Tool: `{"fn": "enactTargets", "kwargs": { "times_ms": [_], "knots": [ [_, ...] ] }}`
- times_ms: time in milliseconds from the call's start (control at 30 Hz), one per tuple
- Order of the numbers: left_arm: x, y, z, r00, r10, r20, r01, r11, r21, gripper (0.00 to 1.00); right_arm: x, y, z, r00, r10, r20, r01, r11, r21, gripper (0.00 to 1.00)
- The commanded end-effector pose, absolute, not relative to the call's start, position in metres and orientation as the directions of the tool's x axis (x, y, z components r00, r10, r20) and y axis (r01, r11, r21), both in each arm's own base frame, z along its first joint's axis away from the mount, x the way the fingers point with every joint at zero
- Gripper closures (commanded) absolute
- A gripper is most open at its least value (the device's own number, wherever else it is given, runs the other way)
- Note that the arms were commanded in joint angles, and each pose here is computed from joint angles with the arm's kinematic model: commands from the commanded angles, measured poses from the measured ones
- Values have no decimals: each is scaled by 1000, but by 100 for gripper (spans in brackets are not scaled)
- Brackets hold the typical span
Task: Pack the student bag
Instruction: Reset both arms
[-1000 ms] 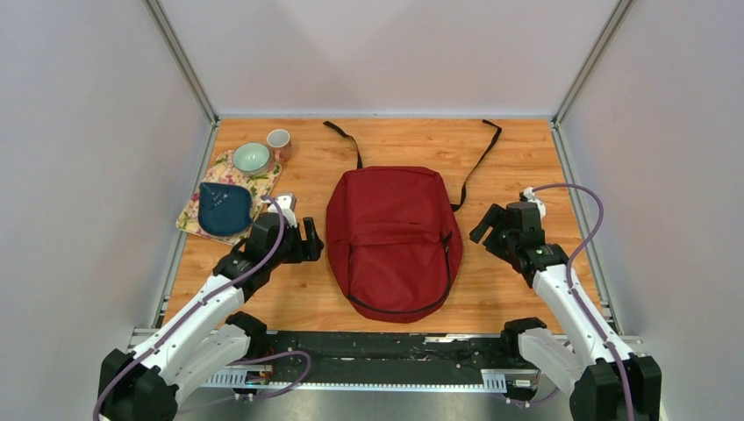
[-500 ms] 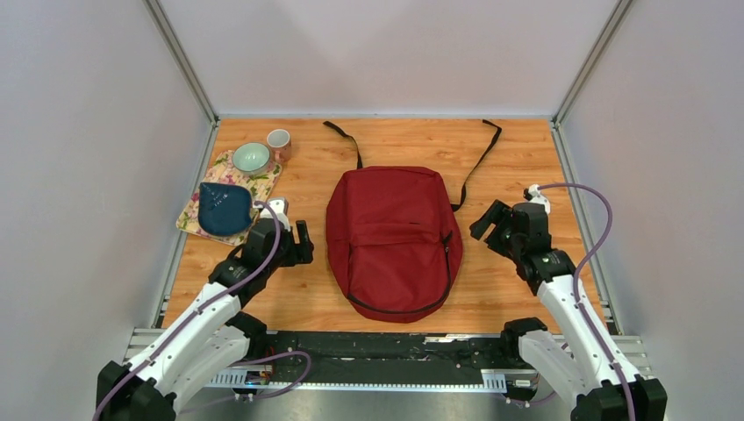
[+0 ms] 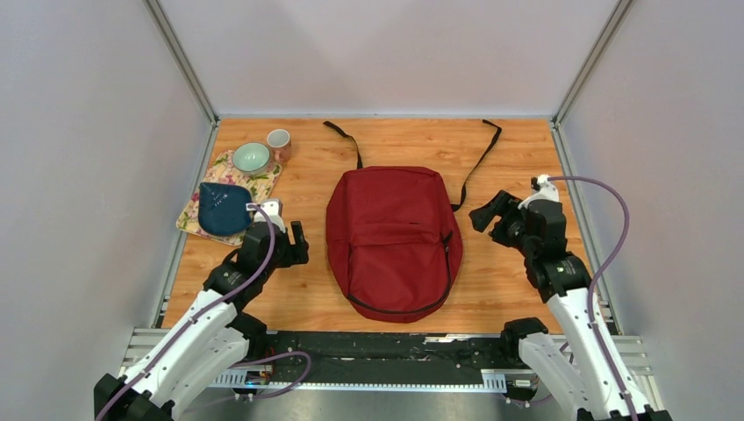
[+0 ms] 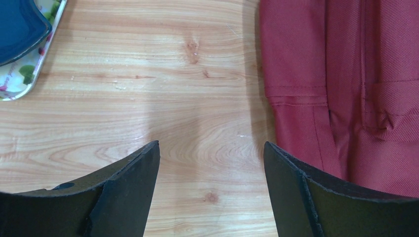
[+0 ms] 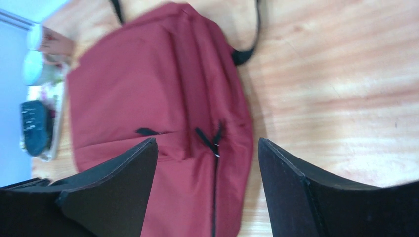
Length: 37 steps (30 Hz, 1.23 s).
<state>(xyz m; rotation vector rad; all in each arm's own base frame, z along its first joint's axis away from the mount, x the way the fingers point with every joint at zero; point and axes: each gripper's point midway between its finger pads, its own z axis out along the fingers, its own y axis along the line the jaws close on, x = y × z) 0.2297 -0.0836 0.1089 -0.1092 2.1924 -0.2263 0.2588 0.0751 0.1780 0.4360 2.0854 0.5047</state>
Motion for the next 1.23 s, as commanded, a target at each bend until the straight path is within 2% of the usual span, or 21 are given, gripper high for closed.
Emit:
{"fn": "enactTargets", "kwargs": {
  "times_ms": [0, 233, 467, 1200],
  "knots": [
    [243, -84, 146, -520, -147, -841, 33, 981, -192, 16, 256, 82, 271, -376, 431, -820, -88, 865, 494, 23],
    [260, -95, 188, -463, -178, -868, 52, 973, -226, 16, 248, 71, 312, -303, 406, -862, -94, 887, 451, 23],
    [277, -107, 214, -449, -203, -870, 64, 964, -257, 16, 250, 72, 305, -319, 408, -856, -89, 886, 455, 23],
    [283, -112, 210, -486, -191, -853, 60, 966, -251, 15, 257, 68, 276, -383, 378, -843, -36, 906, 422, 23]
  ]
}}
